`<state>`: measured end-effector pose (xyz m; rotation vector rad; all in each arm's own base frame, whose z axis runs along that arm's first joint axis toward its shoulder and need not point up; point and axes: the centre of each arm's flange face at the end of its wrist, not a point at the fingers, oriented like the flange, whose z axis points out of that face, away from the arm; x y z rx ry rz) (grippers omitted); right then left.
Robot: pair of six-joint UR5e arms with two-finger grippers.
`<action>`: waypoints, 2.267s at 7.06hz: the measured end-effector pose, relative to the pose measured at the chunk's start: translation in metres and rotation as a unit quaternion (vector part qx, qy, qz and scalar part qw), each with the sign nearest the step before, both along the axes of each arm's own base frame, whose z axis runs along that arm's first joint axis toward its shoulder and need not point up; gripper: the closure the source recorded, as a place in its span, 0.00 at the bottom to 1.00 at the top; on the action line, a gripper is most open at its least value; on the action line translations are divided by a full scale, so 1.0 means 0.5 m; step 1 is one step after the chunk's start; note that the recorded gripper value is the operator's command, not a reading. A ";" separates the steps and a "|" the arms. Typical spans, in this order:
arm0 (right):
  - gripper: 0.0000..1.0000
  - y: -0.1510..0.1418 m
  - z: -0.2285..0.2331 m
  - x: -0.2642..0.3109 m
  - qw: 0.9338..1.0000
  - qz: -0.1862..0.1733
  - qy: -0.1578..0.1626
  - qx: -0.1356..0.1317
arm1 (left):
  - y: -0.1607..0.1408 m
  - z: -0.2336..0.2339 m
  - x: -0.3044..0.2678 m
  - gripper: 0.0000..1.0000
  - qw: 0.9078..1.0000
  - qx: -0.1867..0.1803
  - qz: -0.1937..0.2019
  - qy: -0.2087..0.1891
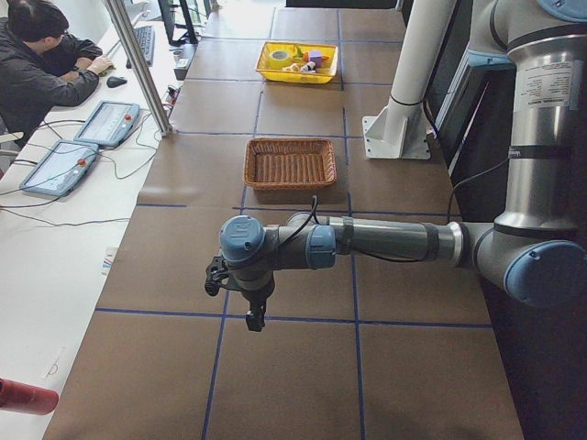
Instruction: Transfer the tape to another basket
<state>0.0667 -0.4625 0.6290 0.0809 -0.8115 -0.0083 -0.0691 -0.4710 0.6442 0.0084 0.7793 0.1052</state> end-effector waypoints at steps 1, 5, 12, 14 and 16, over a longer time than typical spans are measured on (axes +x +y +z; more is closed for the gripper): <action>0.00 -0.047 -0.058 -0.032 1.000 -0.008 0.000 0.025 | 0.000 -0.001 0.000 0.00 1.000 0.001 0.000 0.001; 0.00 -0.109 -0.153 -0.193 1.000 -0.005 -0.011 0.001 | 0.000 0.003 0.001 0.00 1.000 0.001 0.001 0.002; 0.00 -0.153 -0.097 -0.455 0.997 0.044 -0.022 -0.056 | 0.000 0.001 0.000 0.00 1.000 0.002 0.001 0.003; 0.00 -0.142 -0.089 -0.491 0.998 0.030 -0.017 -0.058 | 0.001 0.001 0.000 0.00 1.000 0.002 0.001 0.003; 0.01 -0.133 -0.077 -0.521 0.998 0.017 -0.012 -0.062 | 0.002 0.003 0.000 0.00 1.000 0.002 0.002 0.003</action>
